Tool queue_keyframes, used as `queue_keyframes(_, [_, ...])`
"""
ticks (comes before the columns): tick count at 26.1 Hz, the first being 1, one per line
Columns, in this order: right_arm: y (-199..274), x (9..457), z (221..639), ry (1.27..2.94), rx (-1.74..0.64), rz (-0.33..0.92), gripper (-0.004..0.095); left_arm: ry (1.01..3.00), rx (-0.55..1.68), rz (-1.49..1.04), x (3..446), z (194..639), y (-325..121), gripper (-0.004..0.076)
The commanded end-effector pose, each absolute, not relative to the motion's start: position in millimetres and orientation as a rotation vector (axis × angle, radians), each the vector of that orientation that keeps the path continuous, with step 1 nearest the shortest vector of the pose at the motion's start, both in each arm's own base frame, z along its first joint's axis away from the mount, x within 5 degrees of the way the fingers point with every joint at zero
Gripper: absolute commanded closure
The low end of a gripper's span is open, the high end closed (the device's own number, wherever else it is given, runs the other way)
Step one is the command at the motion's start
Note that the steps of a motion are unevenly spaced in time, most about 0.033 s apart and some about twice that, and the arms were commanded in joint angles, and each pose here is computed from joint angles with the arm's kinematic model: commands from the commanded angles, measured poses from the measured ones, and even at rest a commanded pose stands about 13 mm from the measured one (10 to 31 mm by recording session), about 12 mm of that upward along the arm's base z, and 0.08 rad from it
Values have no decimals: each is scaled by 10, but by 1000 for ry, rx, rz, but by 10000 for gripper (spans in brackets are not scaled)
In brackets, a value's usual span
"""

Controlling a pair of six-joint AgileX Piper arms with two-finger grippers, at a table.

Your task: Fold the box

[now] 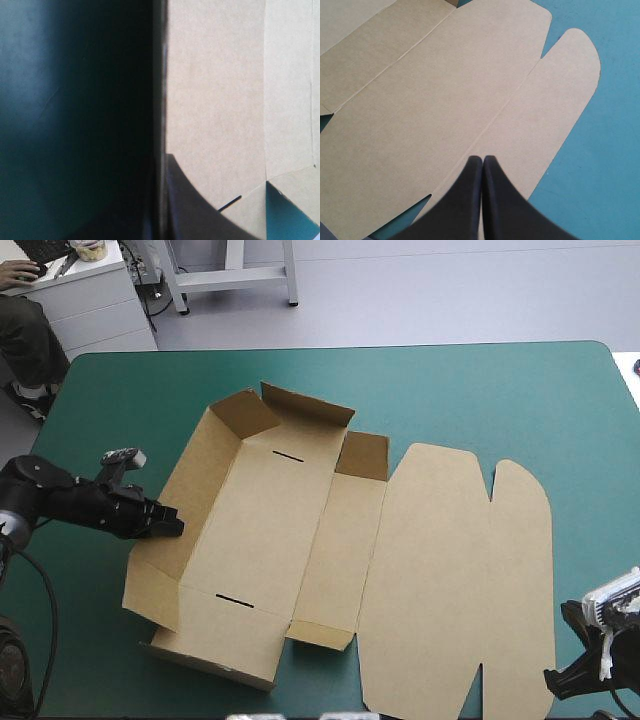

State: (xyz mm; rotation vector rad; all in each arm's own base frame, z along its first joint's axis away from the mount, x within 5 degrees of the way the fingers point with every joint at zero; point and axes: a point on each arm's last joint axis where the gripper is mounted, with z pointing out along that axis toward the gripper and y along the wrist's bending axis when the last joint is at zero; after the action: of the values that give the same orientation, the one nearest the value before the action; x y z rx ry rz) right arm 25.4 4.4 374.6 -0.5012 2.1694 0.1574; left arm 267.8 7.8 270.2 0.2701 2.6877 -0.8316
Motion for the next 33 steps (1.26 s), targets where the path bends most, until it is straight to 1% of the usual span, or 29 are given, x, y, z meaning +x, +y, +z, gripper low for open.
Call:
queue_keyframes(1, [33,258,3797,2162,-503,136,928,2629,485,-815,2691,3168,-235,734])
queue_keyframes(4, [33,258,3797,2160,-512,131,928,2621,643,-640,2731,3411,-442,734])
queue_keyframes(8, [33,258,3797,2160,-512,131,928,2556,833,-266,2739,3781,-727,734])
queue_keyframes(9, [33,258,3797,2160,-512,131,928,2515,873,-172,2737,3872,-794,734])
queue_keyframes(13, [33,258,3797,2160,-512,131,928,2303,1036,60,2699,4137,-1096,734])
queue_keyframes(18, [33,258,3797,2160,-512,131,928,1999,1207,360,2643,4264,-1459,734])
queue_keyframes(22, [33,258,3797,2160,-512,131,928,1768,1314,505,2535,4337,-1744,734])
queue_keyframes(26, [36,257,3797,2162,-504,141,928,1655,1429,534,2381,4345,-1931,734])
queue_keyframes(28, [44,254,3796,2163,-506,152,928,1590,1481,546,2294,4354,-1920,734])
queue_keyframes(30, [70,242,3795,2170,-501,198,928,1542,1480,545,2214,4329,-1847,734])
queue_keyframes(32, [105,224,3794,2174,-510,253,928,1457,1480,574,2141,4273,-1759,734])
queue_keyframes(33, [123,215,3794,2176,-515,281,928,1381,1478,572,2082,4237,-1727,734])
